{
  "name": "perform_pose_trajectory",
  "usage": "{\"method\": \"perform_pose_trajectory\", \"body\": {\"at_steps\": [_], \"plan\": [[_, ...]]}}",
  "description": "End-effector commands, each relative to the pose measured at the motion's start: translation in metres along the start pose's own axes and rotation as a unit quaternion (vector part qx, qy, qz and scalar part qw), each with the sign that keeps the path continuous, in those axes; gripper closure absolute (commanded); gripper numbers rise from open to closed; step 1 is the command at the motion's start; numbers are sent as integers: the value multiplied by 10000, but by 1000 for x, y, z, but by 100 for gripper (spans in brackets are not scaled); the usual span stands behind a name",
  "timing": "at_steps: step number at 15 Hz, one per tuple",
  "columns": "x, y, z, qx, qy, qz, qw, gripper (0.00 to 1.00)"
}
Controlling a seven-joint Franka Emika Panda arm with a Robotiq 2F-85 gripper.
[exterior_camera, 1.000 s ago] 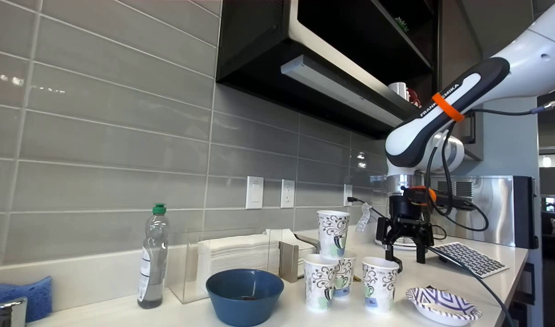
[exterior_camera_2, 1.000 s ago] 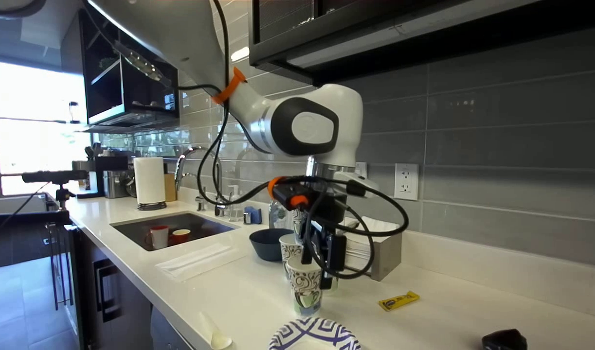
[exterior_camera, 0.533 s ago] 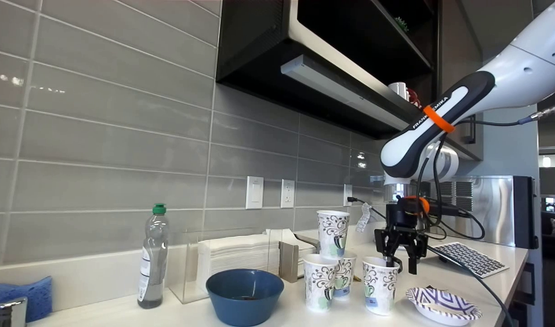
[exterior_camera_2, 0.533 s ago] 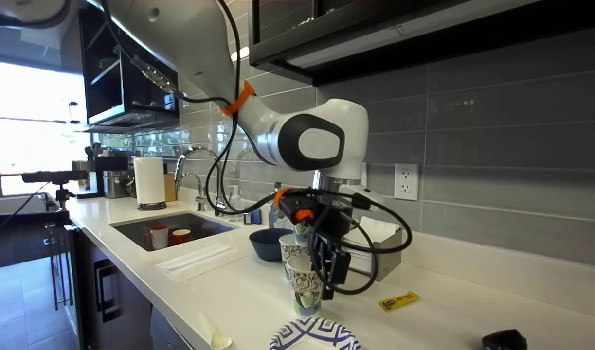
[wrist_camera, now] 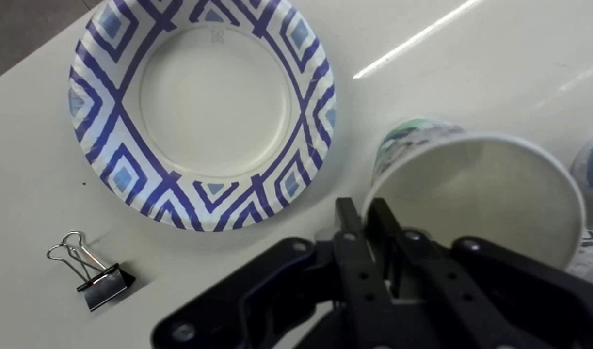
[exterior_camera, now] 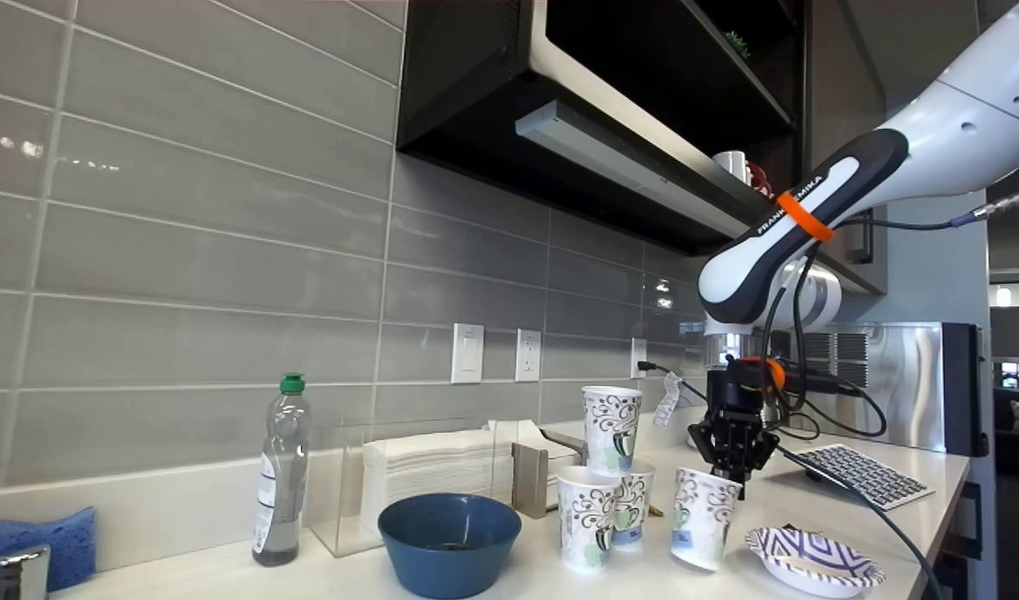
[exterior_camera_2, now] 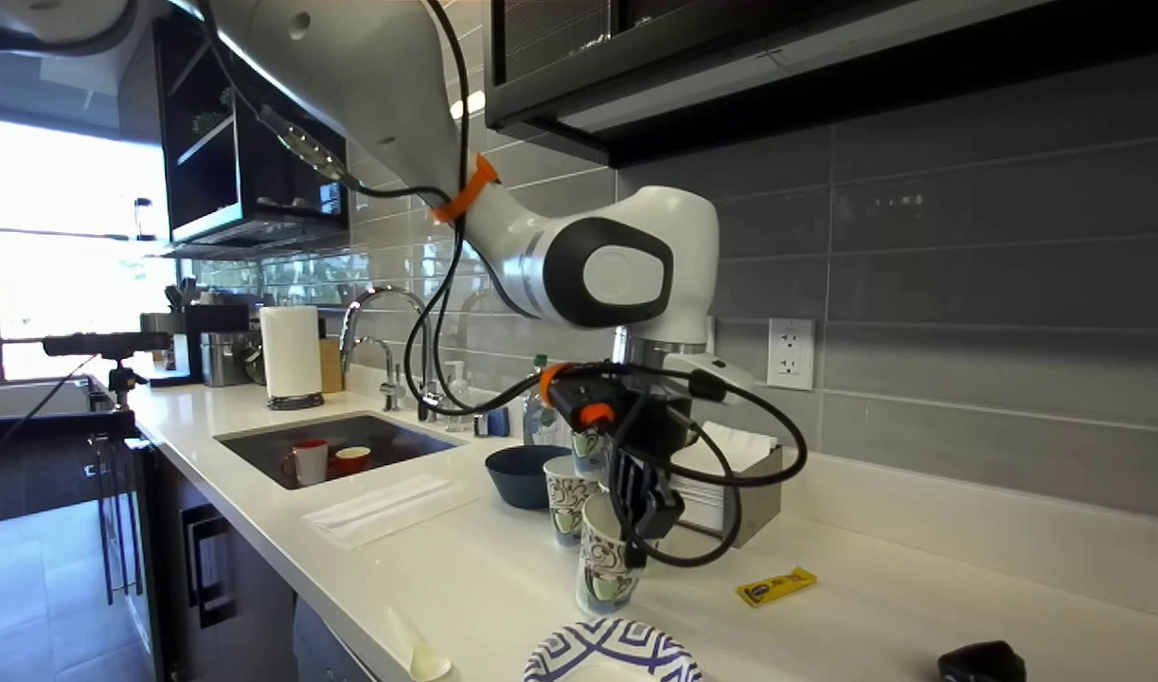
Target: Put the left cup on the furthest two cups, then stack the closest cup in the top cup
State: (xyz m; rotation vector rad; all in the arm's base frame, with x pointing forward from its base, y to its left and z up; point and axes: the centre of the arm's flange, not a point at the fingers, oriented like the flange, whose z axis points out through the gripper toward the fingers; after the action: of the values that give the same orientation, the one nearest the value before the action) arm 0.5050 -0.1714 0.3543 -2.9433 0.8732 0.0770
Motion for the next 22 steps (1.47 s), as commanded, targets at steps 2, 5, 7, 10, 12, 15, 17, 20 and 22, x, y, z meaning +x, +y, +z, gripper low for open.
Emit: {"method": "perform_pose_trajectory", "body": {"at_steps": [2,5,7,10,12,15,17,20,22], "plan": [[-1,2,-22,80,205,65,9997,100],[-6,5,-47,56,371,26,9993,99],[-12,8,-73,-9,537,-33,9986,99],[-25,12,-123,-223,825,-85,9963,99],[-33,12,-155,-260,1022,-149,9943,99],[-45,2,-201,-260,1285,-337,9908,99],[-54,-7,-227,-257,1456,-441,9880,99],[-53,-6,-221,-130,1463,-441,9882,97],[-54,-6,-223,-132,1473,-449,9880,97]]}}
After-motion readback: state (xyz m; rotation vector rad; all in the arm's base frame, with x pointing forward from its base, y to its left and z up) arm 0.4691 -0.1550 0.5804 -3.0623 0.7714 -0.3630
